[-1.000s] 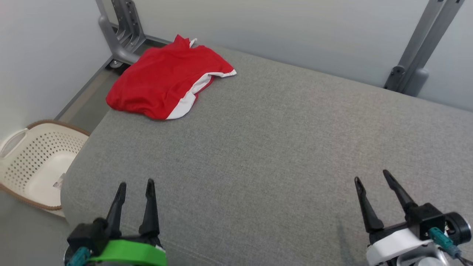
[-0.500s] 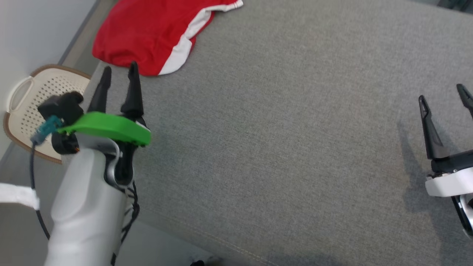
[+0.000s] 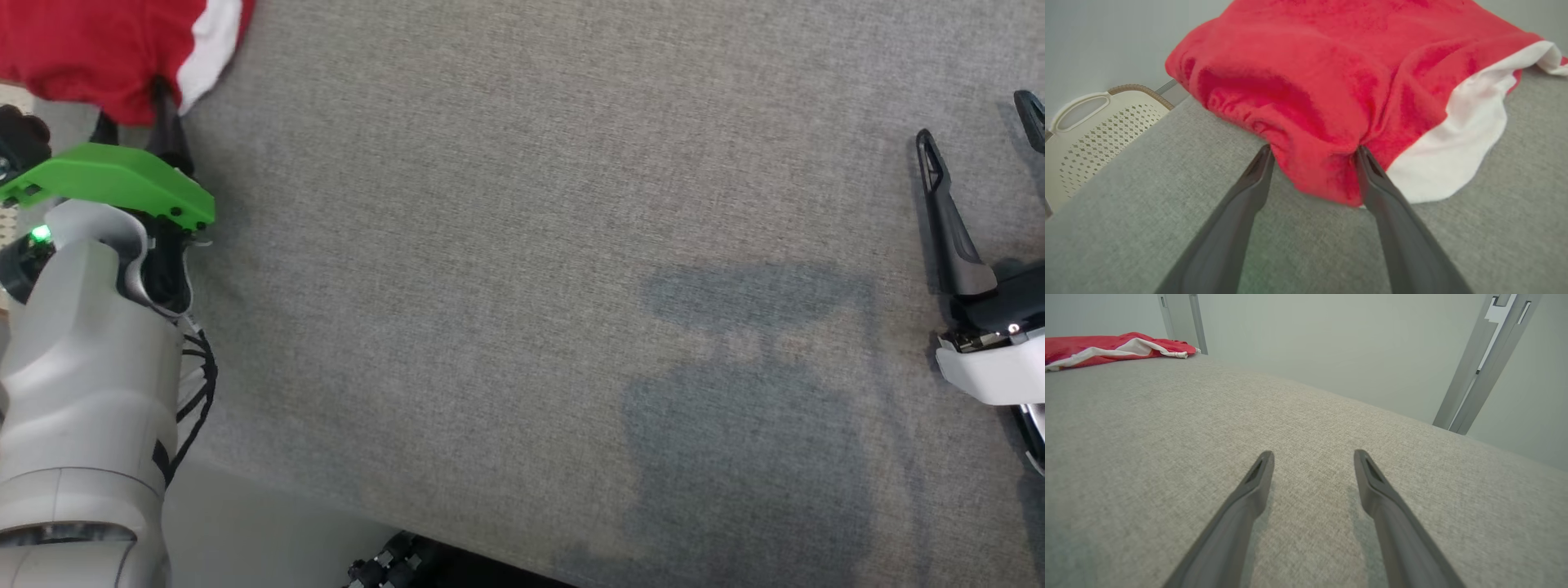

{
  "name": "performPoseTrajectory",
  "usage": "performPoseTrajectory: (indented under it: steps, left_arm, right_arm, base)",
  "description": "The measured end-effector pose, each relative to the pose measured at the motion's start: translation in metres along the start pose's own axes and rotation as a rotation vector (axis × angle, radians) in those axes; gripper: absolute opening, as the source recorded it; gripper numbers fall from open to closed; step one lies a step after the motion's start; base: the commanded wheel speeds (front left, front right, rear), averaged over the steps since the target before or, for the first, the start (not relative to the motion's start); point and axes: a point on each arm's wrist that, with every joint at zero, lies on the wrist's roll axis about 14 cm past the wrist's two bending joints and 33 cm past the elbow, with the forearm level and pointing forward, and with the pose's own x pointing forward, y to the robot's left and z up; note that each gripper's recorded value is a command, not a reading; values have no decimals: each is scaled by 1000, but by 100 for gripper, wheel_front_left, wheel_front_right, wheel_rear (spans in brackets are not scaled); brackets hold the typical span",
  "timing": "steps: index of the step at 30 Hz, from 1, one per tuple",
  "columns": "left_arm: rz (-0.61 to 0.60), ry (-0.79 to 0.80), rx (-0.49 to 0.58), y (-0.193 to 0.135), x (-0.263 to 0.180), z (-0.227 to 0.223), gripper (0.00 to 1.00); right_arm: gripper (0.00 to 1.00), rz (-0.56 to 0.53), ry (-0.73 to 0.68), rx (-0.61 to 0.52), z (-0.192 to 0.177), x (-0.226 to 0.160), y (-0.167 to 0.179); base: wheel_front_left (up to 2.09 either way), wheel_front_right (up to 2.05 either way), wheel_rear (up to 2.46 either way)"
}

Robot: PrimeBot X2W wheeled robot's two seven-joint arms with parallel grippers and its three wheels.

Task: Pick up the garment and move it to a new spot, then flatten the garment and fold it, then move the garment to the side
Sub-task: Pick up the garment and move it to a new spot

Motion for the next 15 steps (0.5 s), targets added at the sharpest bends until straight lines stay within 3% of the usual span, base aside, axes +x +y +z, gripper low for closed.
performPoseTrajectory:
  steps: [2, 3, 4, 5, 15]
  left_arm:
    - [19, 26, 12, 0, 8, -12, 100]
    - [23, 30, 12, 0, 10, -14, 55]
    - [24, 32, 13, 0, 11, -15, 20]
    - [20, 31, 13, -1, 11, -15, 0]
    - [-120, -84, 27, -23, -12, 20, 0]
  right_arm:
    - [100, -17, 13, -2, -3, -5, -6]
    - [100, -22, 20, -4, -4, -7, -8]
    - [100, -25, 24, -2, -4, -9, -9]
    - [100, -28, 26, 0, -4, -10, -9]
    - [100, -59, 38, 92, 7, -27, 17]
  base:
    - [0, 0, 0]
    - [0, 0, 0]
    - [0, 0, 0]
    - [0, 0, 0]
    - [0, 0, 0]
